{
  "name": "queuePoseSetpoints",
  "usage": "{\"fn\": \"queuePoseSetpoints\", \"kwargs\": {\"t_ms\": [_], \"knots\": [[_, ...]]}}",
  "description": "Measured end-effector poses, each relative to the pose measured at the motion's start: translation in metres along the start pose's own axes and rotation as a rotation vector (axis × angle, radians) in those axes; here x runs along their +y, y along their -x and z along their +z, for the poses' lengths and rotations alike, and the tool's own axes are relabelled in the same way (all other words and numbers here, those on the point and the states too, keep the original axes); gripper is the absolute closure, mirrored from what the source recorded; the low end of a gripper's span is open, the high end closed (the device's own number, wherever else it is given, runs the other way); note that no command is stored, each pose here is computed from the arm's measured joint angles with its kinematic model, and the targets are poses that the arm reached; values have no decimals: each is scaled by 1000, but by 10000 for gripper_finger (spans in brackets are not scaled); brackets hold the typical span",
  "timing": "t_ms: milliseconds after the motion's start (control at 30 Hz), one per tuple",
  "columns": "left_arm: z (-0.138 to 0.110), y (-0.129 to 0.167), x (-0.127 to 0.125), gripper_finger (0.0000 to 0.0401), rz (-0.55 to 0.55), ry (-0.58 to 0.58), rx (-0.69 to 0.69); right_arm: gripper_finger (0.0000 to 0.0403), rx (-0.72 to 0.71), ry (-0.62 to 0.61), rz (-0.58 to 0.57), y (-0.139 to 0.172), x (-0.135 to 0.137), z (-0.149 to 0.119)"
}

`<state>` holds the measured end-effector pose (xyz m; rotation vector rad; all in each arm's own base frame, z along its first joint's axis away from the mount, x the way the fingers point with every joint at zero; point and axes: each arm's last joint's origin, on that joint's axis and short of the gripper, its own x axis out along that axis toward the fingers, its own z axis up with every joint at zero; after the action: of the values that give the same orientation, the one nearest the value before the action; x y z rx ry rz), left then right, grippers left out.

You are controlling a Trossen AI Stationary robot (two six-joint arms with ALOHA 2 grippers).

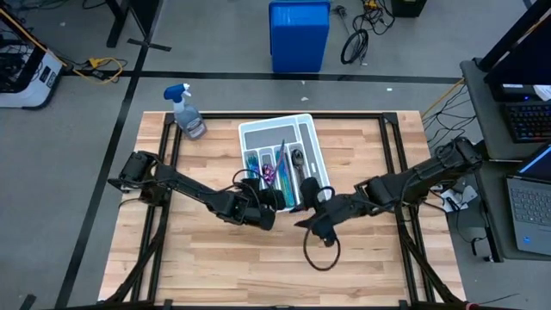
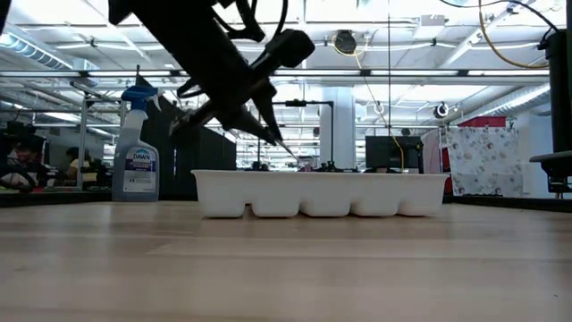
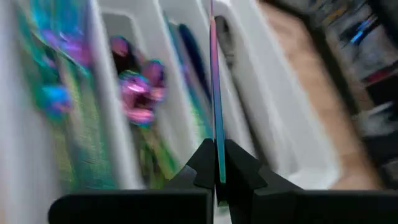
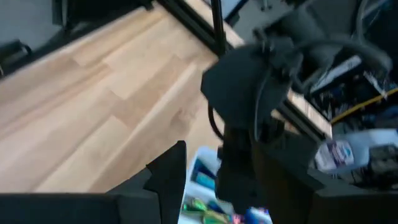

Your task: Sort silverware

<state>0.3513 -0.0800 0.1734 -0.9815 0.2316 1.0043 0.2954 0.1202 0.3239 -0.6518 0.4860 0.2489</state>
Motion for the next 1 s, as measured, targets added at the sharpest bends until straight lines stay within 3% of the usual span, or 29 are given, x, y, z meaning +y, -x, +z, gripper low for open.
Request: {"fn": "queuePoseSetpoints", "kwargs": {"t_ms": [300, 533, 1000], "knots": [[-12, -11, -13, 401, -128, 231, -22, 236, -80, 46, 16, 6, 14, 13], [-26, -19, -9, 401, -159, 399, -112, 236, -116, 57, 17, 8, 19, 19], [-54, -65, -47, 401, -169, 503, -200, 236, -150, 118, 94, 9, 23, 19]]}}
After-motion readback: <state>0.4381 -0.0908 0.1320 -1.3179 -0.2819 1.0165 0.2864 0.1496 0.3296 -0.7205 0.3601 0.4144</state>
